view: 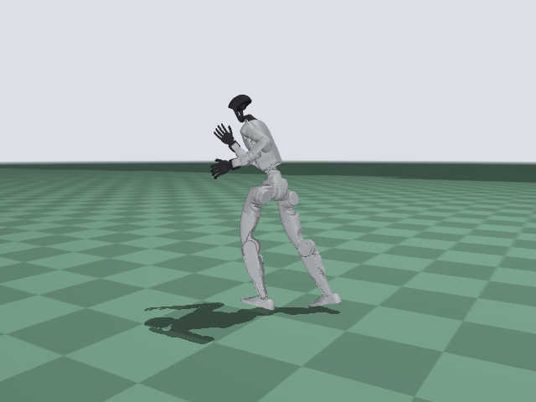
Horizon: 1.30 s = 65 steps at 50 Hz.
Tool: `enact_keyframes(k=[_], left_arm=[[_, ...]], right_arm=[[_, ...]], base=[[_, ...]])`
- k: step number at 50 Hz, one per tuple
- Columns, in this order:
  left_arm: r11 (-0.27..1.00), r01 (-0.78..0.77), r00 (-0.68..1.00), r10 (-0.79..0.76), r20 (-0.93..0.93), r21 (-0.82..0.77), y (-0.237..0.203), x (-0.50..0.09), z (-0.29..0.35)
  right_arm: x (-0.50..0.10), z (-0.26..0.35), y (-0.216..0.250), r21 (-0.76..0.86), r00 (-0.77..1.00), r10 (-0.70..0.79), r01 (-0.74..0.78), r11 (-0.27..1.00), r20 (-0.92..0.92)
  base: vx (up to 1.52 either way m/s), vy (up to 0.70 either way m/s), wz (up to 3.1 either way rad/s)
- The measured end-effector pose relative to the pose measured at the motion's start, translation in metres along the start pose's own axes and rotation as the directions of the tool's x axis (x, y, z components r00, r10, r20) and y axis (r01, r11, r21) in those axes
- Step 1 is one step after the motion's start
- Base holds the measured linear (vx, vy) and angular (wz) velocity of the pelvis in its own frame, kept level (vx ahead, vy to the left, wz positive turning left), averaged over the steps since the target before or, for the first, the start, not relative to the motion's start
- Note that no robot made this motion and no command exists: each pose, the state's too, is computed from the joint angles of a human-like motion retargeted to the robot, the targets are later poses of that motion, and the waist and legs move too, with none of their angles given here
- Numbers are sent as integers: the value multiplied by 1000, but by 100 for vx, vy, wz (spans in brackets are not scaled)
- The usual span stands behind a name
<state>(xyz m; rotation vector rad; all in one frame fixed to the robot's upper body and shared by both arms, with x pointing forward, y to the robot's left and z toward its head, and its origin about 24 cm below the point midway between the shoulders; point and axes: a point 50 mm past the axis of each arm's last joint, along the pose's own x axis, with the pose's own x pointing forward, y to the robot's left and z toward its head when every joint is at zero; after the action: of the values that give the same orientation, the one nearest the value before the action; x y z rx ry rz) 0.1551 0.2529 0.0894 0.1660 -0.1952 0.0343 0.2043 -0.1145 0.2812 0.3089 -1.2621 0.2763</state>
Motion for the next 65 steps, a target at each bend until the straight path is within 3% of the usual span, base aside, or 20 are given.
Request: enact_keyframes(k=[4,9,12,17,19,21,23,26,32,34,36,38,43,45,49,53,56,59,61,65], left_arm=[[971,-44,856,157,492,-234,-13,35,75],[925,-378,253,147,956,-43,-29,60,220],[736,-651,192,-75,978,184,-36,95,283],[137,-731,625,-260,736,669,-28,229,330],[-330,-463,885,-213,413,823,-10,268,306],[-435,-232,973,-104,207,870,14,279,269],[-264,-351,936,-123,330,898,13,273,285],[400,-579,678,-248,692,710,-27,231,311],[967,6,560,-214,800,254,-58,115,199],[959,283,656,-176,734,-23,-57,89,157],[983,154,788,-185,587,103,-50,77,115],[930,297,834,-143,533,-216,-52,66,94],[983,172,602,-161,782,70,-74,93,171],[933,-103,479,-257,839,345,-87,121,225],[409,-564,653,-311,691,717,-91,219,297],[-108,-380,922,-118,368,919,-41,297,260],[-253,-202,977,11,211,946,0,299,240],[-51,-370,927,-83,365,928,-5,290,257],[310,-463,829,-179,529,830,-35,275,258],[936,-59,686,-215,695,347,-78,198,207]], right_arm=[[-6,10,4,-44,997,73,-72,996,24],[-73,9,-27,-156,905,151,-228,961,-397],[-108,23,-47,-119,734,185,-341,932,-654],[-110,63,-91,-383,670,-40,-374,845,-741],[-106,68,-98,-480,684,-91,-403,780,-723],[-95,69,-92,-510,718,-31,-462,726,-695],[-84,55,-71,-487,813,33,-379,787,-581],[-37,36,-38,-467,951,141,-260,845,-274],[94,-61,16,-731,955,283,-255,633,-88],[122,-117,-2,-840,939,186,-343,420,-290],[126,-154,-48,-840,857,18,-508,189,-515],[122,-160,-83,-816,804,-168,-532,226,-571],[106,-115,-32,-722,948,61,-279,633,-312],[70,-74,-13,-608,952,197,-301,735,-233],[-26,-1,-22,-462,903,286,-413,785,-320],[-72,28,-39,-374,855,208,-410,832,-475],[-75,34,-41,-403,831,229,-464,789,-507],[-58,44,-29,-473,884,280,-442,762,-374],[-32,51,-18,-535,923,331,-384,752,-196],[45,12,12,-633,895,445,-346,692,-2]], base=[[123,36,-81],[111,44,3],[113,29,46],[129,-1,152],[138,-28,138],[135,-34,16],[127,-34,-74],[125,-27,-119],[130,-5,-139],[138,13,-184],[139,31,-199],[136,52,-125],[125,58,127],[120,29,181],[131,8,189],[141,-20,223],[147,-54,67],[146,-51,-120],[140,-34,-162],[132,-13,-120]])
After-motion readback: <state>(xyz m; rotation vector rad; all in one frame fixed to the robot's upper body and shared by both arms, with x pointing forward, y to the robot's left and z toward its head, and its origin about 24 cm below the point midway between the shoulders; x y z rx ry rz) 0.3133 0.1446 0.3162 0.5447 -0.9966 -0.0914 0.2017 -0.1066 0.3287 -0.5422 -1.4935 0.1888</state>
